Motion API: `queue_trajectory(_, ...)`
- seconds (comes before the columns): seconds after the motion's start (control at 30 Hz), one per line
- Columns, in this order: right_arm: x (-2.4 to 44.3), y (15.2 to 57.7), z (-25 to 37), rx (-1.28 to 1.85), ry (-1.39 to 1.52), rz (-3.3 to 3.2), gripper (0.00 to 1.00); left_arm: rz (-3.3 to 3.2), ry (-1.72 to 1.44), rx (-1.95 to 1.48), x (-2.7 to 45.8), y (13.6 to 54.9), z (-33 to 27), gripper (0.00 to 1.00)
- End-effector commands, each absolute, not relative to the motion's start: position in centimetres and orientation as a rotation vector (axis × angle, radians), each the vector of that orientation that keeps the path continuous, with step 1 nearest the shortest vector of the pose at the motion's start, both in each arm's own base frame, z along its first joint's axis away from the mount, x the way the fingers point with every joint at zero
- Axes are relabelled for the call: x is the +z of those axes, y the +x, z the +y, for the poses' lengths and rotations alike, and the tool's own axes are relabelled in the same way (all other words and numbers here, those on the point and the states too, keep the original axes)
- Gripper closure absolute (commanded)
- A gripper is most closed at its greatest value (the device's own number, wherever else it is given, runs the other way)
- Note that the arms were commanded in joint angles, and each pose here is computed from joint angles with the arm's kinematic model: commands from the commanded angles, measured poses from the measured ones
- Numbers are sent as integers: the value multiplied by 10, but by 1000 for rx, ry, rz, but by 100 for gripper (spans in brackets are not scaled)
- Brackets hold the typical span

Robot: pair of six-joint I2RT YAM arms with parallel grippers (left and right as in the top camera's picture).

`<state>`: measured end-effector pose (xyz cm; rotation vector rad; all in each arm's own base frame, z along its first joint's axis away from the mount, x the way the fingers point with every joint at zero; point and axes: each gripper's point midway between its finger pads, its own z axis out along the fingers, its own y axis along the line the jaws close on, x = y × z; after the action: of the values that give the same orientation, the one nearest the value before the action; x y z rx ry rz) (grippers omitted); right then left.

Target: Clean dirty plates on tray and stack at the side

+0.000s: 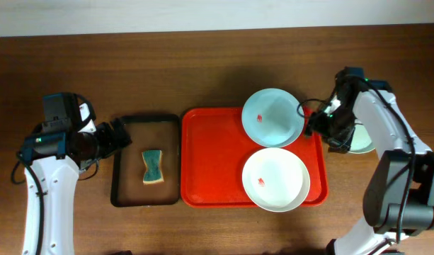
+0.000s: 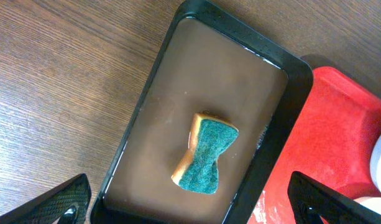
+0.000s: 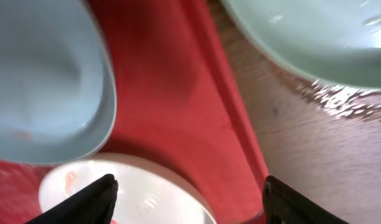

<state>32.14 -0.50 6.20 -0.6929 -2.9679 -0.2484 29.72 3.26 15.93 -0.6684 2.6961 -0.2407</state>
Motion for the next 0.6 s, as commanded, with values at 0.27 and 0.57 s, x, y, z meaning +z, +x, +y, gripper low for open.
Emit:
queue_trajectory(0.27,26,252,26,-64,-402,-2833,73,2682,-659,-252,164,298,32,1)
queue_trajectory(0.57,15,237,60,-89,-246,-2825,91,2682,-659,-252,164,298,32,1)
